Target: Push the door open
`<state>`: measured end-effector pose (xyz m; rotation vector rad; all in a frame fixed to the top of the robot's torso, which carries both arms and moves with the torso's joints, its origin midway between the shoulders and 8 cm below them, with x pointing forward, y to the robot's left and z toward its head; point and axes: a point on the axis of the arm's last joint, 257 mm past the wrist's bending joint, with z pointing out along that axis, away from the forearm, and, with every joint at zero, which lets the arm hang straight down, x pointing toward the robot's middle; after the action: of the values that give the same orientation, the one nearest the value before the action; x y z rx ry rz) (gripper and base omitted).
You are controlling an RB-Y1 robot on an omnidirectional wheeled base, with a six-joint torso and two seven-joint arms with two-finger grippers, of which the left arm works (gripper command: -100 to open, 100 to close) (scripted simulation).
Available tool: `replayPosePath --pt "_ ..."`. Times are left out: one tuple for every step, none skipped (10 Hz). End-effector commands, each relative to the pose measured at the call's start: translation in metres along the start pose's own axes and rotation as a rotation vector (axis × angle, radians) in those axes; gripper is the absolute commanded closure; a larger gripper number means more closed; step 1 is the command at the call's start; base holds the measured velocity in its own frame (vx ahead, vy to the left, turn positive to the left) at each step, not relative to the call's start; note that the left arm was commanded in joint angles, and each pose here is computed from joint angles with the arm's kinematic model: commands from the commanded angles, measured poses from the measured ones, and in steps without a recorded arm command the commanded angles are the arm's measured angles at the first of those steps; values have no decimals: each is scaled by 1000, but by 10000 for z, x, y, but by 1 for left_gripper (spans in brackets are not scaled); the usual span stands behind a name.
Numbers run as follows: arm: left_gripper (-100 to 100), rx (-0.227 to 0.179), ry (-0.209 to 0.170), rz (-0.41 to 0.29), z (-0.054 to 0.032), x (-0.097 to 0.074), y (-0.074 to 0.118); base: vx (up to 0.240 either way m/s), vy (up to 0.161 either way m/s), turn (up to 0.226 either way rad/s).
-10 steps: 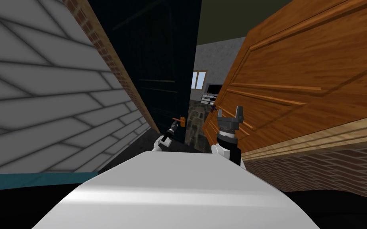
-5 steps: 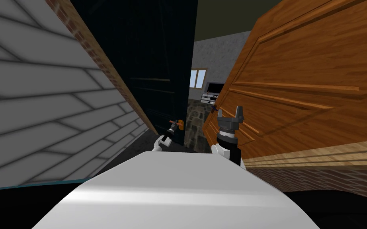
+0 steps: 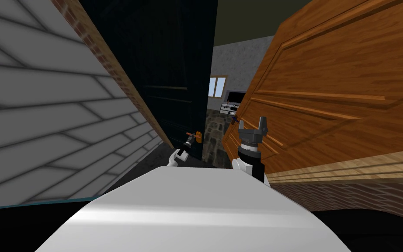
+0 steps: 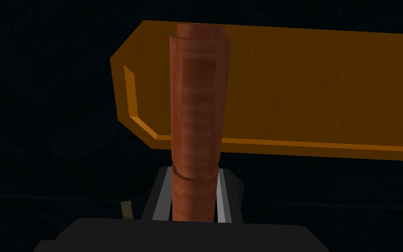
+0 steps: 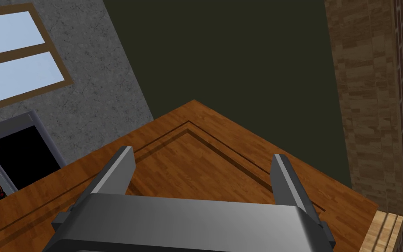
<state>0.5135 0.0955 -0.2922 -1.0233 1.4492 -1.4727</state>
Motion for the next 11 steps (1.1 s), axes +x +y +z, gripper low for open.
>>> replayPosePath --pt "100 0 -13 2 6 -62 -3 90 -50 30" --pt "100 0 -22 3 9 -106 -5 141 -88 55" --pt "100 0 -27 3 11 -132 -6 120 -87 45" --pt "100 1 -39 4 15 -190 -9 149 -106 38" --pt "100 1 -46 5 17 -224 -10 156 -117 36" --pt "100 1 -61 7 20 -294 -13 164 -120 60" --pt "100 1 -69 7 21 -332 -14 138 -110 39" --pt "100 1 -85 9 23 -412 -17 150 -121 49" --pt "100 1 -94 9 23 -454 -18 139 -133 71" --pt "100 0 -112 11 22 -540 -21 175 -140 80" --pt "100 0 -122 11 21 -585 -22 151 -125 68"
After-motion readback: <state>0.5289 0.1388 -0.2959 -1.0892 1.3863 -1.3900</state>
